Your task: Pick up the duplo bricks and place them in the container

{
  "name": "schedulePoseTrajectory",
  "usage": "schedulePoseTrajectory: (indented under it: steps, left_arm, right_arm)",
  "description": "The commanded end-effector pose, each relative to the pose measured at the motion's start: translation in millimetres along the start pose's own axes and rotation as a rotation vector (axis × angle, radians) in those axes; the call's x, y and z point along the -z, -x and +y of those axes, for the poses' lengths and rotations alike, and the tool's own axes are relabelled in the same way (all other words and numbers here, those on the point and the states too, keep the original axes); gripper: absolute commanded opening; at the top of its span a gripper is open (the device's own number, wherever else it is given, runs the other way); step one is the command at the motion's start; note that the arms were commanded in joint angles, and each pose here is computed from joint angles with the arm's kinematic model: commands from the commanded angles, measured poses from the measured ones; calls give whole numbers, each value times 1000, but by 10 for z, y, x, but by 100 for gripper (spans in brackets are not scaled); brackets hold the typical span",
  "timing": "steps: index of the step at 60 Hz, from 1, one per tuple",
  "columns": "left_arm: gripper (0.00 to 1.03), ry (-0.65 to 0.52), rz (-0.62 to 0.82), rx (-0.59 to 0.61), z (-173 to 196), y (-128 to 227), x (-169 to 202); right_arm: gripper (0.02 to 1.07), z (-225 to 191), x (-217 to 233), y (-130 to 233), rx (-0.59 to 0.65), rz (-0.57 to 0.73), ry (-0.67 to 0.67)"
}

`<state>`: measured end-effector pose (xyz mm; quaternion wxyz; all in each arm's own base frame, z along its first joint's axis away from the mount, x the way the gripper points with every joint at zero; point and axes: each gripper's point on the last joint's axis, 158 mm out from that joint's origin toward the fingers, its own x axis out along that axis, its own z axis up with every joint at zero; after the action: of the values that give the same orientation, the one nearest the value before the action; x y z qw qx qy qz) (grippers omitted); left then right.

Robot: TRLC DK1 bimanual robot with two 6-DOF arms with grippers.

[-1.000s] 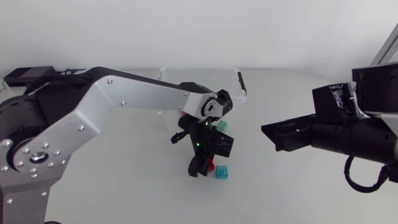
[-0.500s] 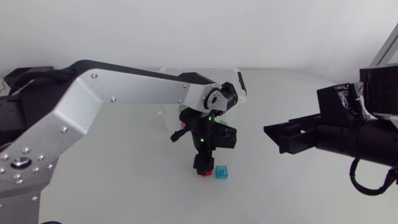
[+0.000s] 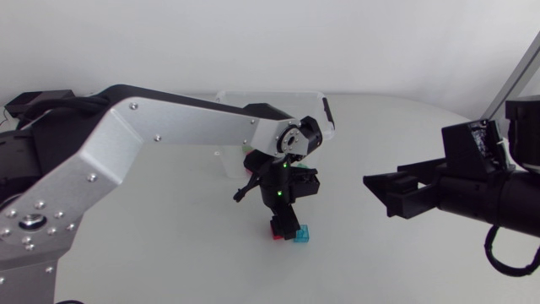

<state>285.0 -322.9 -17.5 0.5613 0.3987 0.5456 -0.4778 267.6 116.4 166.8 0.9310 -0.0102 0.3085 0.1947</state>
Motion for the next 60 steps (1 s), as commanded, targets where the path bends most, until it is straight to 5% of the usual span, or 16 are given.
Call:
schedulePoseTrajectory:
  steps: [1, 15, 17, 25, 46, 60]
  left_arm:
    - [67, 20, 70, 31, -109, -252, 149]
    - [43, 6, 82, 24, -150, -314, 168]
    - [27, 11, 86, 19, -119, -352, 182]
    - [3, 10, 82, 15, -130, -331, 216]
    - [3, 14, -237, -165, -26, 1243, -2]
    - [3, 203, -596, -356, 817, 2098, -187]
  right_arm:
    - [97, -28, 170, -12, 5, 39, 6]
    - [97, -24, 173, 40, 5, 36, 6]
    - [97, -21, 173, 40, 3, 34, 5]
    - [97, -22, 179, 34, 3, 39, 6]
    - [102, 190, 374, -276, -111, 168, 128]
    - [102, 321, 670, -595, -199, 330, 260]
